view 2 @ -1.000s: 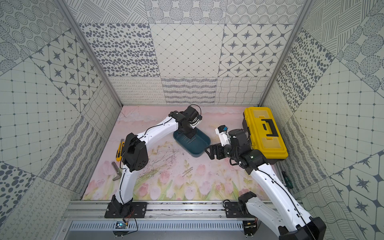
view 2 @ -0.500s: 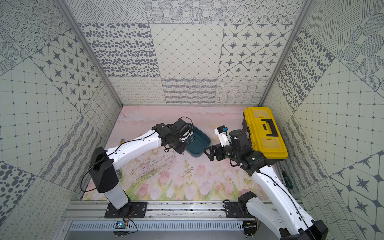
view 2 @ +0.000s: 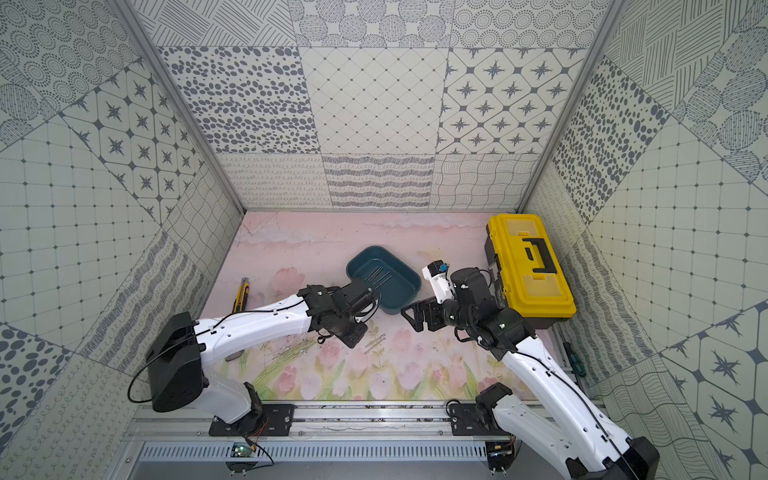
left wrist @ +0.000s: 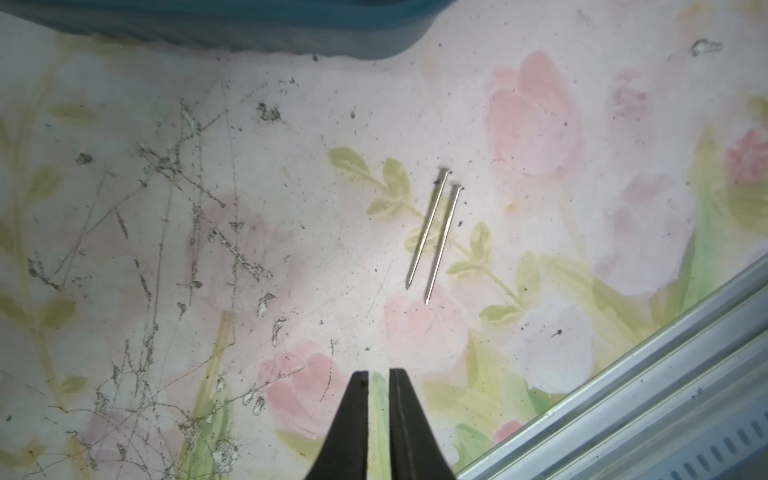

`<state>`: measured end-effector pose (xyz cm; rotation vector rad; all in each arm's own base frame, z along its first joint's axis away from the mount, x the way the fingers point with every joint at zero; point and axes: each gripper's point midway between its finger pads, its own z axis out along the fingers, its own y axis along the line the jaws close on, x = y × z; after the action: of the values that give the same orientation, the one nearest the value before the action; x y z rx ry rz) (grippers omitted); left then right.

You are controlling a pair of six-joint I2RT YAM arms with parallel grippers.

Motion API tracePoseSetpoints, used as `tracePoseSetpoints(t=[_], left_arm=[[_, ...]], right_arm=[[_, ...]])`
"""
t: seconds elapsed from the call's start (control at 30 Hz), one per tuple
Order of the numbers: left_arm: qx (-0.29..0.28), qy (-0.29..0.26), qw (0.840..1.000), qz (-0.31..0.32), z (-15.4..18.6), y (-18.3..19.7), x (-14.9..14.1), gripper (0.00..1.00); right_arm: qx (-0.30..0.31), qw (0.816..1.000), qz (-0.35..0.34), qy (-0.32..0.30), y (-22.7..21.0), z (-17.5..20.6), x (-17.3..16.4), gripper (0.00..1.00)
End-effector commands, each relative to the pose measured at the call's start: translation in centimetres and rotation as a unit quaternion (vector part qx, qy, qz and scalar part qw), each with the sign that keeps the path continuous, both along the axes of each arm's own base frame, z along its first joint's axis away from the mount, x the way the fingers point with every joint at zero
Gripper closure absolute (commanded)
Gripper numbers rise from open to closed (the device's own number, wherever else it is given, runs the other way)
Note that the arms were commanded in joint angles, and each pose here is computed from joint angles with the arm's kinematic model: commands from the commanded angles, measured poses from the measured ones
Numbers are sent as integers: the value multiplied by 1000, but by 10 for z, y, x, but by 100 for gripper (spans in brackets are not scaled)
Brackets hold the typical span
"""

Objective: Put the nails on the desktop into the storage box
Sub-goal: Pick up the nail from the center of the board.

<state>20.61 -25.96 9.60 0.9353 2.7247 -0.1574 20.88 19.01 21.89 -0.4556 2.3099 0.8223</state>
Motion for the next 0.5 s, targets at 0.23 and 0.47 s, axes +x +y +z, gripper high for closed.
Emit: tracePoseSetpoints(t=[0.23,0.47], left_arm=[[-33,22,999,-8,-35,-46,-3,82],[-20,29,999,-37,-49,-53,0,83]], right_arm=[[12,1000,-18,-16,-1,6,3,4],[8,1000,-21,-17,-1,8,6,4]])
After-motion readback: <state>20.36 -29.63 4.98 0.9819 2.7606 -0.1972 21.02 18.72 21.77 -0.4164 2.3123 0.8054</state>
